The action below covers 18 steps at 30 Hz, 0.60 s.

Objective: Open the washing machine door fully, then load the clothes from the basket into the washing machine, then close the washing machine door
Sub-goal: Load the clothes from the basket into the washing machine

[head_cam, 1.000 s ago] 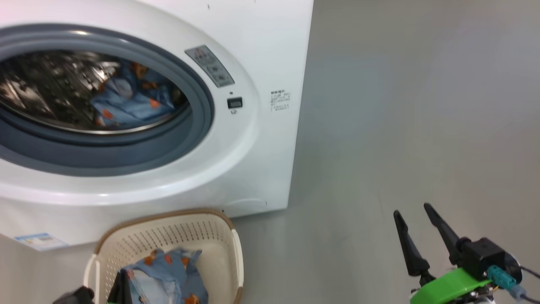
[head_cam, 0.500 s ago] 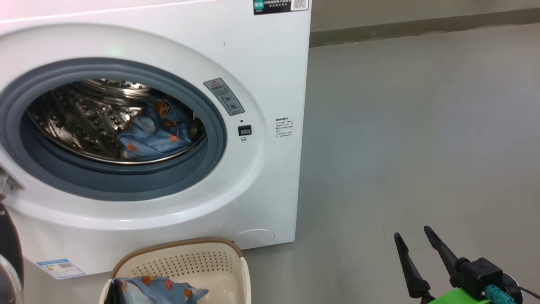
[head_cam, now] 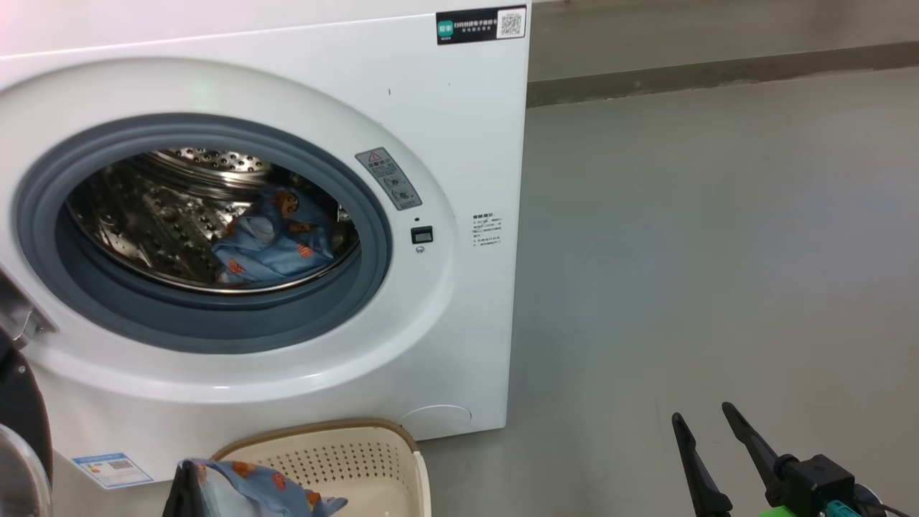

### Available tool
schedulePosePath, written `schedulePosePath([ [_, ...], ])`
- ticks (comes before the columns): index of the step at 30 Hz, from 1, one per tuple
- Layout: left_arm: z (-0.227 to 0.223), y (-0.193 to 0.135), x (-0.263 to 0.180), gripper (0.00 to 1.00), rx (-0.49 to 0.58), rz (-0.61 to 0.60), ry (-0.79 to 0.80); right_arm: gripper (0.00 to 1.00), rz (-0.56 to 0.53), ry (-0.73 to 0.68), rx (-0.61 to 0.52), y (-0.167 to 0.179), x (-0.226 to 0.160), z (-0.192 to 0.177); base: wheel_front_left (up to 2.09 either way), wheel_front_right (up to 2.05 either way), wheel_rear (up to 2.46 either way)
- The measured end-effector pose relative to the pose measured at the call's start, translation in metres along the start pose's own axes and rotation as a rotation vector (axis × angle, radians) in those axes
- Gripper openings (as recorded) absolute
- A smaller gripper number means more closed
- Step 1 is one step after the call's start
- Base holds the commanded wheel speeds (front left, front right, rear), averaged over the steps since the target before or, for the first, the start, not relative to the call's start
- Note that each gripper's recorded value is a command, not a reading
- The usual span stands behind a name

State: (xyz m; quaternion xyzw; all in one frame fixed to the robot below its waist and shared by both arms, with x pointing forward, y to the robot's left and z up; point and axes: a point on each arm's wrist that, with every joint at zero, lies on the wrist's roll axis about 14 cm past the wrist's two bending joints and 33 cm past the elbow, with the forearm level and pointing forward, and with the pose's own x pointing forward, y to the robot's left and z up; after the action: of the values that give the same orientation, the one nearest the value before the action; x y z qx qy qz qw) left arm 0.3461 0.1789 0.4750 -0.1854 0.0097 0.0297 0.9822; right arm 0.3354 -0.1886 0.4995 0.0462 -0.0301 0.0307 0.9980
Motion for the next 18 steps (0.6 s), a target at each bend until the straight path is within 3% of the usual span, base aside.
schedulePosePath([
  [18,0.026,-0.002,-0.008,0.00,0.021,-0.015,-0.082,1.00,-0.006,0.005,-0.005,-0.001,-0.011,-0.002,0.00,0.00,0.00],
])
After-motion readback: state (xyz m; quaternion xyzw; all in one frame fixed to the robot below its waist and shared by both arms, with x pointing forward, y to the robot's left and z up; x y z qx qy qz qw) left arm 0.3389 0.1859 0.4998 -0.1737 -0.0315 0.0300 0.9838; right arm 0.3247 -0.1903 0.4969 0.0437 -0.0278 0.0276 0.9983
